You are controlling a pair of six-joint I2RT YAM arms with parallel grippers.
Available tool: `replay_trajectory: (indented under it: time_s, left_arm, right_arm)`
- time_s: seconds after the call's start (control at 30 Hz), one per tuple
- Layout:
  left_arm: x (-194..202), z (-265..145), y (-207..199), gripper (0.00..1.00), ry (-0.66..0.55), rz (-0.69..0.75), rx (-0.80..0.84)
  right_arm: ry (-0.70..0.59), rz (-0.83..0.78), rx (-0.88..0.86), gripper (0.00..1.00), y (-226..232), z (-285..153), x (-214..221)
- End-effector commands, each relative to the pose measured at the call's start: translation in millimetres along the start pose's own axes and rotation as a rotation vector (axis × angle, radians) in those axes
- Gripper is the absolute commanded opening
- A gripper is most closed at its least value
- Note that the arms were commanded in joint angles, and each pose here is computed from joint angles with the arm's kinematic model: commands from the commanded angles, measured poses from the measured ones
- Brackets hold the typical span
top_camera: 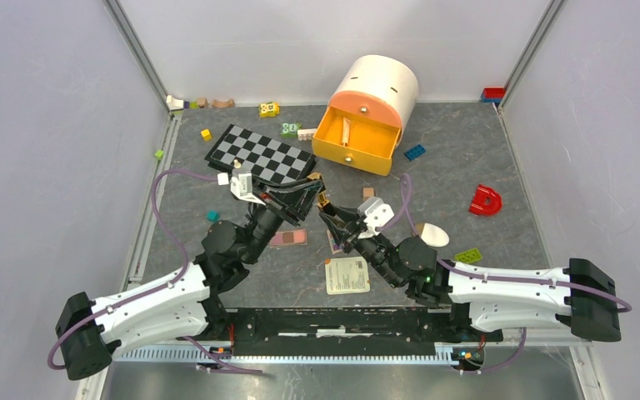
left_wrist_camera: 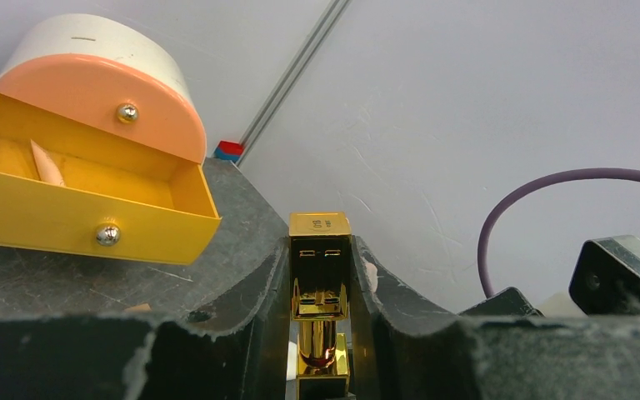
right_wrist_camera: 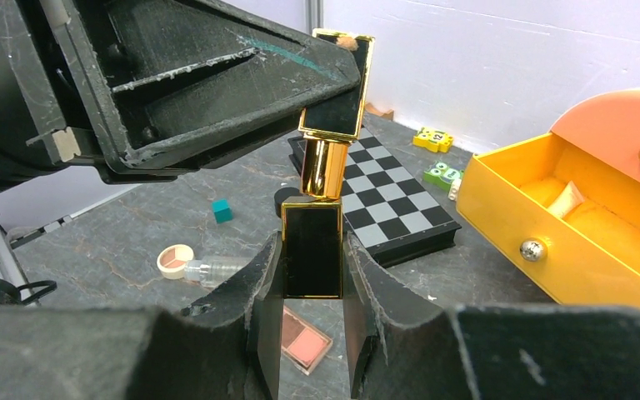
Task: Organize the makeup
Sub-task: Place the lipstick at the center of the board.
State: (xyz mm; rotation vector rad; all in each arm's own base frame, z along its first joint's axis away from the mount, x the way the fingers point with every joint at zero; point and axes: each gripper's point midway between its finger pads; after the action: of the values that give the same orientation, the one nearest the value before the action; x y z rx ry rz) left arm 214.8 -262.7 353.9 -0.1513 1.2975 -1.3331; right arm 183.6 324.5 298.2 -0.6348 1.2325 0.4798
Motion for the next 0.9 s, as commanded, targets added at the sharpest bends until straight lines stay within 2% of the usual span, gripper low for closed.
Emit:
replay_trajectory:
  time_s: [0.0,0.27,0.37,0.57,0.7,0.87]
  left_arm:
    - [-3,4,-15,0.02,0.007,0.034,0.042]
    - [-21,-2,-25,0.02,-0.039,0.054,0.066]
    - [-38,-6,-35,0.02,-0.077,0.06,0.082]
    - [-62,-15,-60,0.02,-0.117,0.067,0.158]
    - [-64,-20,-79,0.02,-0.11,0.078,0.25]
    - [-61,-22,-87,0.02,-0.099,0.077,0.304]
  right_arm:
    - [-0.078,0.02,0.037,0.0,-9,4,-33]
    - [-0.116,-0.073,0.009,0.0,-12,-10,-25]
    - [-0.199,-0.176,-0.019,0.0,-15,-27,-23]
    - [-0.5,-0.45,-0.088,0.0,-14,-77,-38]
    - [-0.57,-0.573,-0.14,0.0,-5,-88,-42]
    - [-0.579,-0.638,-0.183,0.0,3,-86,-42]
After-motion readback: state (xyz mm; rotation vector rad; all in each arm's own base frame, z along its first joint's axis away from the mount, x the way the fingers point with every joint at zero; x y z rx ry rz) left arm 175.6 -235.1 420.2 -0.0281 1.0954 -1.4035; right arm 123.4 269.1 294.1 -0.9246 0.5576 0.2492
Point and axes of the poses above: each gripper's point midway between its finger pads, its own z axis out along the fingers, its own y axis along the line the jaws close on, x = y × z, and after that the axes turned 12 degrees about -z, right-handed
